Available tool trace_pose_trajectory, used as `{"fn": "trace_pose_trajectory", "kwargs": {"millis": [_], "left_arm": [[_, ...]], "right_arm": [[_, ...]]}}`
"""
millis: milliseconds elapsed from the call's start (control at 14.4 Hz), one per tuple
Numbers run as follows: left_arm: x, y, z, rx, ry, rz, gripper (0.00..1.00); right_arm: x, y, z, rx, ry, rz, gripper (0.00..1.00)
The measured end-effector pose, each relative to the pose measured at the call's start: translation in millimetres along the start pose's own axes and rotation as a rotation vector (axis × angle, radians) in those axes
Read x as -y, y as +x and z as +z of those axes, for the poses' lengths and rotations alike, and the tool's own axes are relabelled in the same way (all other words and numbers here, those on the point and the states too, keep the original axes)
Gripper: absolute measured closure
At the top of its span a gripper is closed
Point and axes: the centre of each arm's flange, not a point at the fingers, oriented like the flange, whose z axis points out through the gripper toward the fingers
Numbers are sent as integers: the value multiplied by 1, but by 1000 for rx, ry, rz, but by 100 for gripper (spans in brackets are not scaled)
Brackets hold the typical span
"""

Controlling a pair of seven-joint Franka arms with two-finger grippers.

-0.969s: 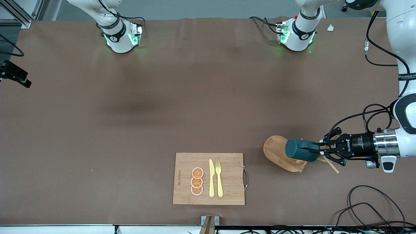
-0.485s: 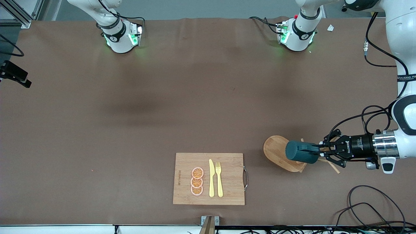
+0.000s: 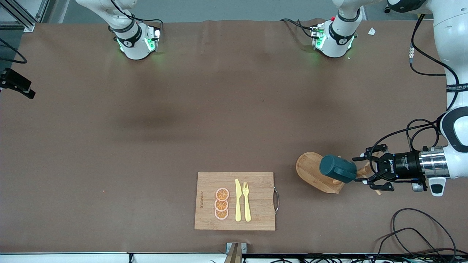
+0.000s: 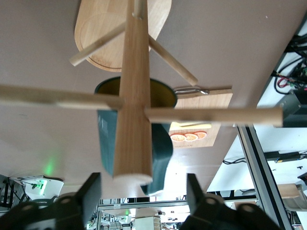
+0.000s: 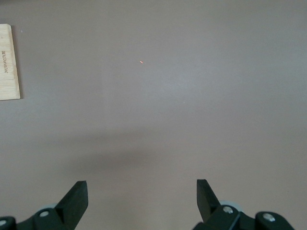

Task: Pass cup and hang on rack
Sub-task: 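Open the left gripper and draw it back from the mug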

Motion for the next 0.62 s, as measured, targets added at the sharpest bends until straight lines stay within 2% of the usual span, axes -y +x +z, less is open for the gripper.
{"fn": "trace_pose_trajectory", "kwargs": {"millis": [69, 138, 277, 346, 623], "left_arm": [[-1, -9, -2, 0, -4, 13, 5], [-1, -21, -6, -1, -9, 30, 0], [0, -51, -16, -18, -19, 74, 0], [2, -70, -20, -50, -13, 108, 0], [20, -168, -6, -265, 66, 297, 0]], "right_arm": [[0, 0, 0, 0, 0, 0, 0], [0, 0, 0, 0, 0, 0, 0], [0, 0, 0, 0, 0, 0, 0], [0, 0, 0, 0, 0, 0, 0], [0, 0, 0, -1, 0, 1, 0]]}}
